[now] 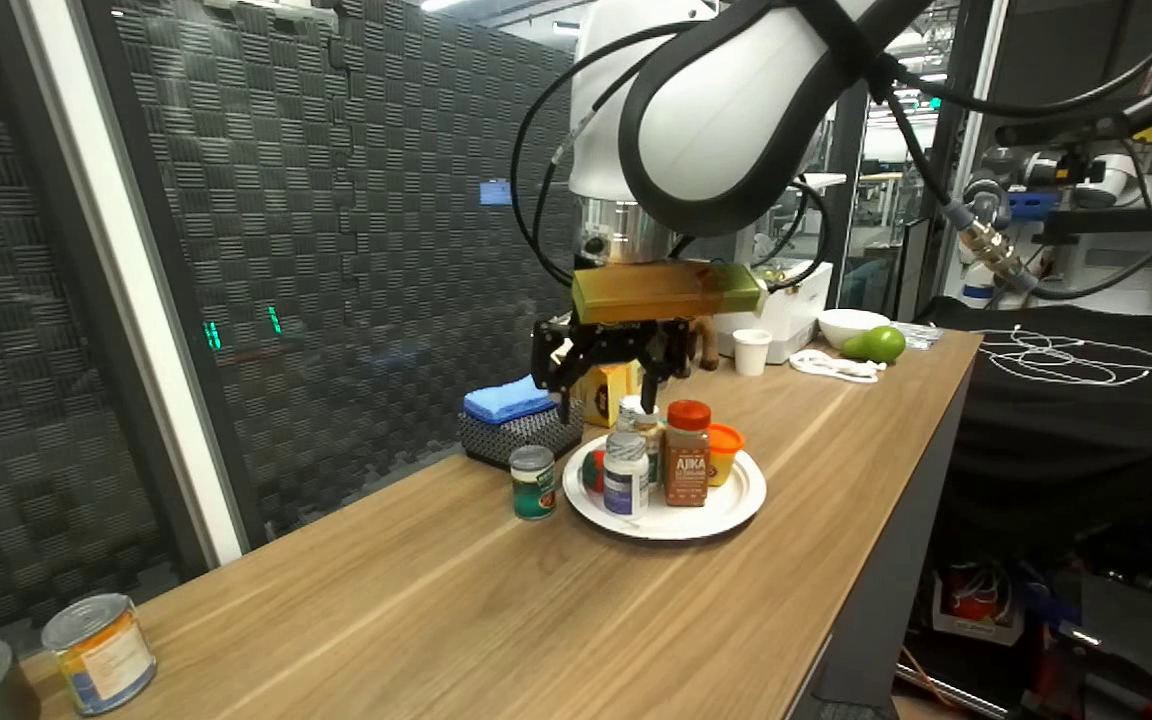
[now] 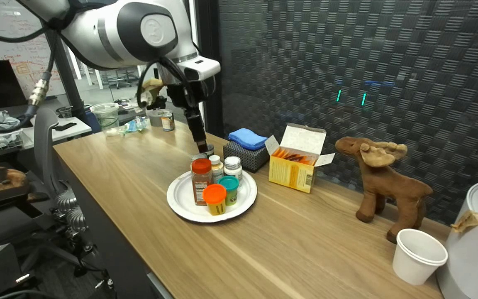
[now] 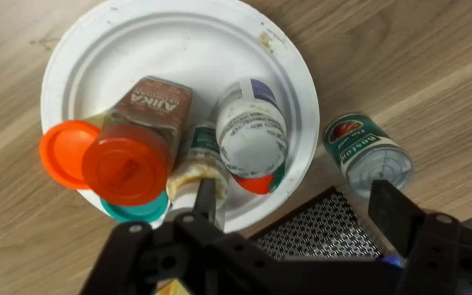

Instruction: Put the plush toy and all the containers on the white plate

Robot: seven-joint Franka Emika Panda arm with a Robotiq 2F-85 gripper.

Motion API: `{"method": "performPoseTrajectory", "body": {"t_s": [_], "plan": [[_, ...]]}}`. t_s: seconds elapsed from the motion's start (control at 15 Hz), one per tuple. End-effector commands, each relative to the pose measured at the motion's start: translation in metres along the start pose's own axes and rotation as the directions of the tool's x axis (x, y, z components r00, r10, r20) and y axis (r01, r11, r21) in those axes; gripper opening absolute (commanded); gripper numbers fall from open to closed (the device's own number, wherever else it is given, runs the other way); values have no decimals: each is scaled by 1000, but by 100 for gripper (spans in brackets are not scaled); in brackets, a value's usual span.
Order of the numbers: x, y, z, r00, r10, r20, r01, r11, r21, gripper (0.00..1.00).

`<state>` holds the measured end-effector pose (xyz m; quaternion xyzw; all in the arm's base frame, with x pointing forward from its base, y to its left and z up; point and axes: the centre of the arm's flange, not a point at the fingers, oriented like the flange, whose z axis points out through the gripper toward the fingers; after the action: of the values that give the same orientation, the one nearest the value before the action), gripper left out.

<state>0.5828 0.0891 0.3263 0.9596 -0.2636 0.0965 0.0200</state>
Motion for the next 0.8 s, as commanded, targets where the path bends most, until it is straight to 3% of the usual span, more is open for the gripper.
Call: {"method": "performPoseTrajectory", "body": {"t_s": [0.0,0.4,0.73], "plan": [[15,-34,-12,993,-104,-52,103,995,-14,100],[18,-70,16,944,-330,19,330,943,35,100],[19,-71,39,908,-416,50,415,910,29,100]]}}
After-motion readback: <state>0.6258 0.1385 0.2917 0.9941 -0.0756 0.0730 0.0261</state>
